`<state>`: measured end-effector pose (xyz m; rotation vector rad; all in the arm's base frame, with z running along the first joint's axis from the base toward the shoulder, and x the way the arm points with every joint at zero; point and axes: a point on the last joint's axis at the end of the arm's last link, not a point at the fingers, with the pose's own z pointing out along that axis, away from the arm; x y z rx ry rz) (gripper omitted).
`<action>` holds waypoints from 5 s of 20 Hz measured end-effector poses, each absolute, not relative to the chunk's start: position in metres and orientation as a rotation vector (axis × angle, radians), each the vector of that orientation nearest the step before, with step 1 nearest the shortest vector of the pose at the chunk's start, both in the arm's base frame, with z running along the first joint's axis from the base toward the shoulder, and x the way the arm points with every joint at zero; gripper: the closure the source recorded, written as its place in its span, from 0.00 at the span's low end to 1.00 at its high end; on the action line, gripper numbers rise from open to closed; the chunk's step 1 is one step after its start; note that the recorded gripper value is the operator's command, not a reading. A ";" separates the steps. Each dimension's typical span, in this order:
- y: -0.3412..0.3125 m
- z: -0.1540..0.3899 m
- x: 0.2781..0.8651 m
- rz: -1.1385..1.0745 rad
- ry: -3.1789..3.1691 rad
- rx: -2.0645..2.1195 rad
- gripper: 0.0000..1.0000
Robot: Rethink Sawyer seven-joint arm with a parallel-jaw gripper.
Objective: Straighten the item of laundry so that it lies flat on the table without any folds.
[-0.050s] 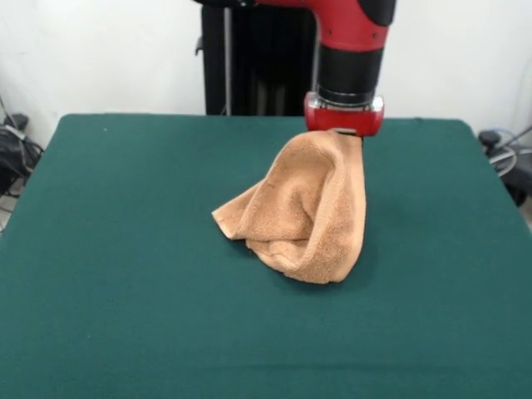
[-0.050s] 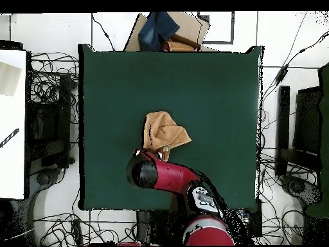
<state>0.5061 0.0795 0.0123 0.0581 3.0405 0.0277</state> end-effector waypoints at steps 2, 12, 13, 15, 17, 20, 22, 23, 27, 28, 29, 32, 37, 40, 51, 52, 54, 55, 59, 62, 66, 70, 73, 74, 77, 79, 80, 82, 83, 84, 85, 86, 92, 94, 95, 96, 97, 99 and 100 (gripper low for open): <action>0.083 0.013 0.507 0.044 3.039 0.057 0.00; 0.093 0.039 0.506 0.055 3.029 0.030 0.00; 0.094 0.045 0.507 0.056 3.032 0.025 0.00; 0.100 0.056 0.508 0.060 3.039 0.008 0.00; 0.106 0.064 0.508 0.062 3.046 -0.013 0.00; 0.125 0.079 0.507 0.071 3.068 -0.077 0.00; 0.136 0.087 0.506 0.075 3.080 -0.113 0.00; 0.140 0.089 0.506 0.077 3.082 -0.127 0.00; 0.141 0.091 0.507 0.078 3.084 -0.129 0.00; 0.140 0.091 0.508 0.078 3.084 -0.124 0.00; 0.137 0.090 0.508 0.081 3.086 -0.117 0.00; 0.129 0.087 0.511 0.093 3.088 -0.089 0.00; 0.126 0.080 0.510 0.097 3.095 -0.075 0.00; 0.129 0.075 0.508 0.099 3.103 -0.085 0.00; 0.129 0.052 0.533 0.097 3.095 -0.082 0.00; 0.128 0.049 0.535 0.098 3.097 -0.079 0.00; 0.127 0.046 0.537 0.098 3.097 -0.076 0.00; 0.126 0.045 0.539 0.097 3.096 -0.074 0.00; 0.118 0.040 0.551 0.080 3.087 -0.061 0.00; 0.110 0.037 0.558 0.059 3.085 -0.057 0.00; 0.103 0.030 0.562 0.047 3.085 -0.055 0.00; 0.103 0.023 0.563 0.047 3.091 -0.054 0.00; 0.103 0.016 0.560 0.048 3.103 -0.058 0.00; 0.103 0.014 0.558 0.048 3.107 -0.061 0.00; 0.103 0.005 0.552 0.050 3.124 -0.071 0.00; 0.101 -0.001 0.548 0.051 3.137 -0.075 0.00; 0.098 -0.003 0.546 0.050 3.140 -0.077 0.00; 0.094 -0.007 0.544 0.048 3.144 -0.077 0.00; 0.093 -0.009 0.544 0.048 3.145 -0.076 0.00; 0.091 -0.010 0.544 0.048 3.146 -0.075 0.00; 0.087 -0.012 0.544 0.052 3.148 -0.065 0.00; 0.086 -0.013 0.545 0.054 3.148 -0.061 0.00; 0.081 -0.017 0.547 0.070 3.152 -0.037 0.00; 0.079 -0.018 0.547 0.069 3.151 -0.038 0.00; 0.078 -0.018 0.547 0.069 3.151 -0.038 1.00; 0.077 -0.018 0.547 0.068 3.151 -0.038 1.00; 0.072 -0.018 0.547 0.068 3.149 -0.033 1.00; 0.069 -0.019 0.546 0.066 3.147 -0.032 1.00; 0.067 -0.020 0.546 0.064 3.146 -0.034 1.00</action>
